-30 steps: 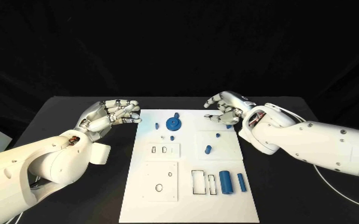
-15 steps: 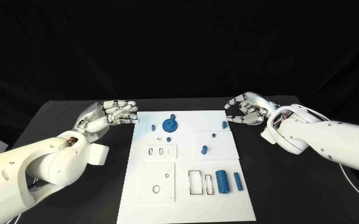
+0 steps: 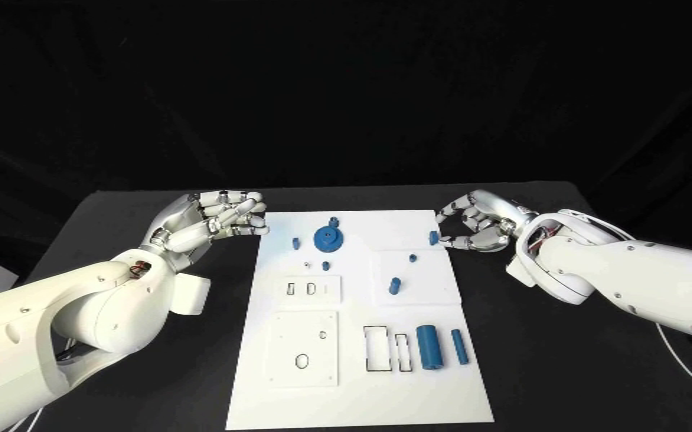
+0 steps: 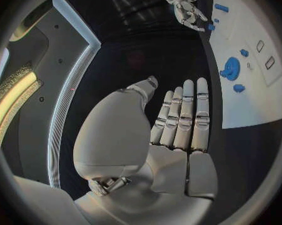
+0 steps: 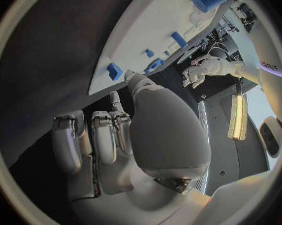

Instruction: Assemble the parts on the task board

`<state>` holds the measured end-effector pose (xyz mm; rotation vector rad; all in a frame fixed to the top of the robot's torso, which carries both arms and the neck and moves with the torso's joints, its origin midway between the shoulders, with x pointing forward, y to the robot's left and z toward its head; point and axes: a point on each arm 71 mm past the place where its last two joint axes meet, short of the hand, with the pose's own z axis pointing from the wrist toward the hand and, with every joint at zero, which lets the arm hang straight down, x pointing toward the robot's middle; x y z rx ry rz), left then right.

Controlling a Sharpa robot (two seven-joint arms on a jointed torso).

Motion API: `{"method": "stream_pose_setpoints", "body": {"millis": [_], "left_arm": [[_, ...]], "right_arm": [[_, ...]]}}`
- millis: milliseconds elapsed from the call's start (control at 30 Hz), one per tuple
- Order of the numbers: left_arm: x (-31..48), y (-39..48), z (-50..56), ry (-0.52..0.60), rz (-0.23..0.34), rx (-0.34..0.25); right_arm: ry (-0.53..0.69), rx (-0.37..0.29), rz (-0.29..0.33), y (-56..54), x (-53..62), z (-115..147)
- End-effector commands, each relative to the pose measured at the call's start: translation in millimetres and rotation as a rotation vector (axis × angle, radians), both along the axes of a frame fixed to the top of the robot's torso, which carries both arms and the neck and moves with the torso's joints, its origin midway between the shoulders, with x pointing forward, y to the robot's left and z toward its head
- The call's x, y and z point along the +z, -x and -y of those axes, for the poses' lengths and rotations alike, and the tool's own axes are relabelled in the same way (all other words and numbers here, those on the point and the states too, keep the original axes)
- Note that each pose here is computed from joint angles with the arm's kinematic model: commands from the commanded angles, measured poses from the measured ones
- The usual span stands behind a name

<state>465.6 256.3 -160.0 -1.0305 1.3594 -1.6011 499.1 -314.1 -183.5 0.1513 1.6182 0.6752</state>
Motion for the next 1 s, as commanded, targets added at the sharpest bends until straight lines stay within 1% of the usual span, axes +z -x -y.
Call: {"method": "stream_pose_setpoints", "body": {"millis": [33,433,667,1000], "left_arm": [[1.0,0.6,1.7,0.007,0.009,-0.017],[1.3,1.2,-0.4,0.005,0.008,-0.014],[1.3,1.3,-0.6,0.004,0.008,-0.013],[1.3,1.3,-1.0,0.004,0.007,-0.012]], "right_arm": [[0.031,0.01,-0.016,-0.2,-3.7,-1.8],[0.043,-0.007,-0.03,-4.7,-13.1,-7.5],[0.044,-0.02,-0.031,-6.6,-15.1,-6.8],[0.045,-0.015,-0.045,-8.3,-21.1,-12.3]]}}
